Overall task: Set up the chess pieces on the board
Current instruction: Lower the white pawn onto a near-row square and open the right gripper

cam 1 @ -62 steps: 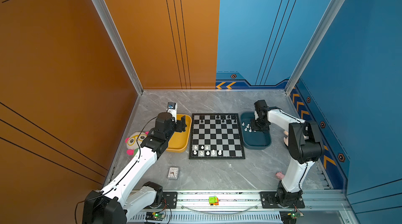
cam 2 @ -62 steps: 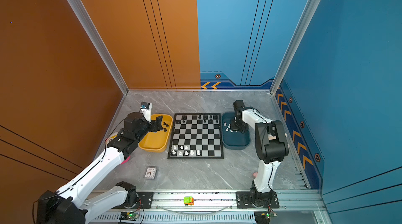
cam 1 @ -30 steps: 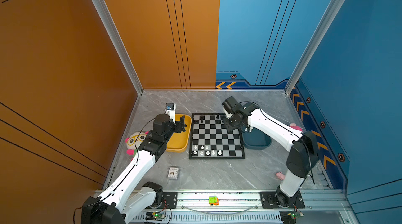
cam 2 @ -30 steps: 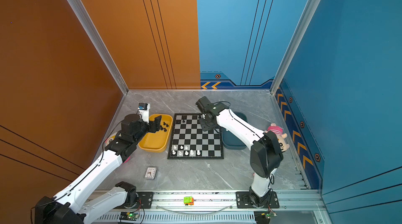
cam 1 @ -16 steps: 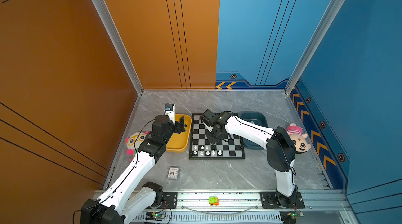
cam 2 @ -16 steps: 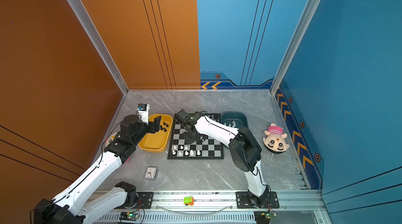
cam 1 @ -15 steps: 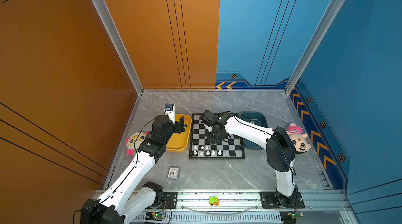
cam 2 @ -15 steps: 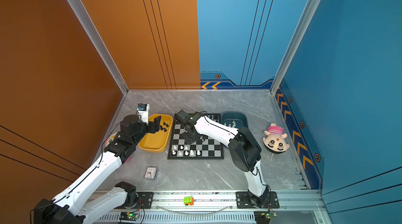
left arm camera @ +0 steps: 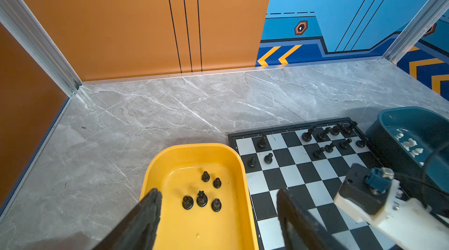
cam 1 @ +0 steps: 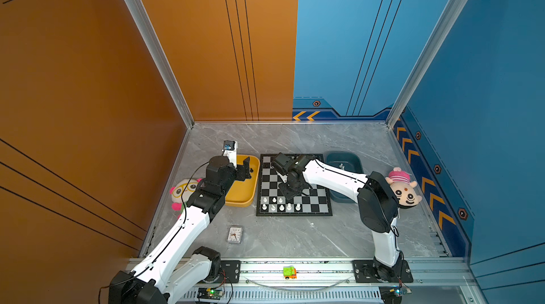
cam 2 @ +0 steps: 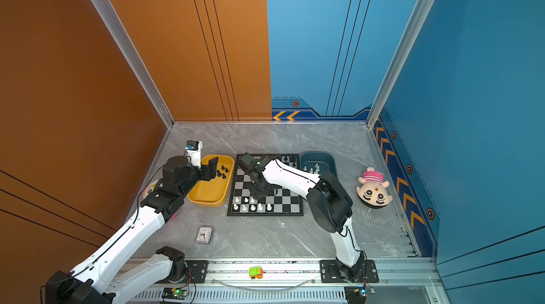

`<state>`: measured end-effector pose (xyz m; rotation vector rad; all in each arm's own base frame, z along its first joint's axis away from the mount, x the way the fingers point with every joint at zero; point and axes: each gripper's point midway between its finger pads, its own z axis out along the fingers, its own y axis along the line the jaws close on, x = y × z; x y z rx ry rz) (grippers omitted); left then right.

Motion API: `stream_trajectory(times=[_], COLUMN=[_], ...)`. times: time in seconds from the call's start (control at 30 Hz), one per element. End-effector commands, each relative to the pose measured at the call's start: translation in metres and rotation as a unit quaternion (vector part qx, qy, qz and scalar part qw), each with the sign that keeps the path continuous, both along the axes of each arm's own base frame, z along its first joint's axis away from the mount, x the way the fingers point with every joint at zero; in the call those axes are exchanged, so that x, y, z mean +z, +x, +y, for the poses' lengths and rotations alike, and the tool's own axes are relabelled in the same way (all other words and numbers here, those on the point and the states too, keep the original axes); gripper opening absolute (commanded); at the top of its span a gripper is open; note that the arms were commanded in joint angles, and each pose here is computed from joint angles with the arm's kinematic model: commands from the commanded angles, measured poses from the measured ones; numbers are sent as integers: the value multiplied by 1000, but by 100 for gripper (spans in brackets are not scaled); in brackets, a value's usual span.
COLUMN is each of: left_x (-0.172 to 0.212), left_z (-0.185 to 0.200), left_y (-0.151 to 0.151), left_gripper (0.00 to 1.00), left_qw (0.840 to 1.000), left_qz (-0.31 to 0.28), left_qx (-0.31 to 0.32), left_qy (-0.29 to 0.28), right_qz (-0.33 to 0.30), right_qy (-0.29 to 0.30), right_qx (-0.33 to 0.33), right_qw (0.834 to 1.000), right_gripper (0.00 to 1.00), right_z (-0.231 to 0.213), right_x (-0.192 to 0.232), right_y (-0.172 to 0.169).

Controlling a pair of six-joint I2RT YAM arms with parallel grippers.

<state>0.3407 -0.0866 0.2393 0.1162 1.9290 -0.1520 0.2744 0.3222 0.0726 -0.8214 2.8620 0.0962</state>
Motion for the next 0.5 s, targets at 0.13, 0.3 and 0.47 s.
stream_trajectory(times=[0.13, 0.3, 0.47], left_x=[-1, -1, -1], left_z=[2, 2, 2], left_y=[-2, -2, -2], left_gripper=[76, 76, 76], left_qw=[1000, 1000, 1000], left_qz=[-2, -3, -3], left_qx=[3, 3, 3], left_qy=[-2, -2, -2], right_qz=[21, 25, 28], right_qy=[-1, 2, 0], right_qx=[-7, -8, -8], right_qw=[1000, 1000, 1000], right_gripper=[0, 0, 0], right_z=[4, 6, 7], right_x=[-16, -20, -24], right_y=[-13, -15, -15])
